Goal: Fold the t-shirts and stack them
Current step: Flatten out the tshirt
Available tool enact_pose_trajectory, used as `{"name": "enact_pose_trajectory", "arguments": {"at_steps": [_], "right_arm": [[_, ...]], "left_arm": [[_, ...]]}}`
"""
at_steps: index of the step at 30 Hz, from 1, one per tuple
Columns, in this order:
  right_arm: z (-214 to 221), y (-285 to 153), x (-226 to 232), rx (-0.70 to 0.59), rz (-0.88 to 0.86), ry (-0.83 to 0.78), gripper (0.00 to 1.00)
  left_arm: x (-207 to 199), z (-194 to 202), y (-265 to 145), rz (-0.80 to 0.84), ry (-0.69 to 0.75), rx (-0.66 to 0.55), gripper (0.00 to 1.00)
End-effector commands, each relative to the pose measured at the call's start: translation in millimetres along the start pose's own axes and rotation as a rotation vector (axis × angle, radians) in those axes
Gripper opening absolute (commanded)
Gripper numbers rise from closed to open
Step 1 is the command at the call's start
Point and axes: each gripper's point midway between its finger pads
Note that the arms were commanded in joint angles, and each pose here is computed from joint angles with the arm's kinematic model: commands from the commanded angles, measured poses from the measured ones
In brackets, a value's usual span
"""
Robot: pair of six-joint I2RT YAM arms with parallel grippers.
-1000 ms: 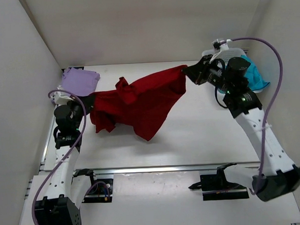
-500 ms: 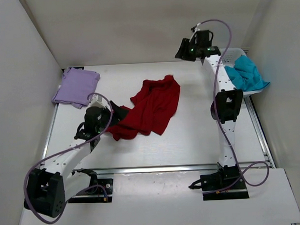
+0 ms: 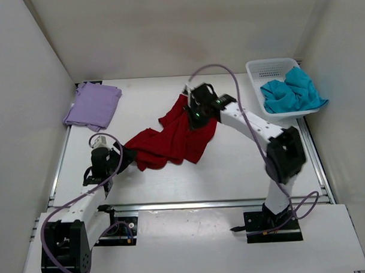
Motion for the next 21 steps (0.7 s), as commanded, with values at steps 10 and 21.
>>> {"name": "enact_pose_trajectory", "arguments": {"at_steps": [10, 21], "right_arm": [[142, -46, -41, -0.150, -0.210, 0.373, 0.49], [178, -6, -40, -0.134, -0.197, 0.515, 0.47]], "left_arm": [[-26, -25, 35, 0.043, -0.031, -0.027, 0.55], [-41, -30, 51, 0.048, -0.015, -0.024, 0.14]]}}
Point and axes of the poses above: each gripper's point midway between its finger pads, its own y axis out along the fingers, its own x axis along the line the jaws close on, z = x × y, and after that the axes turned 11 degrees about y, right-handed
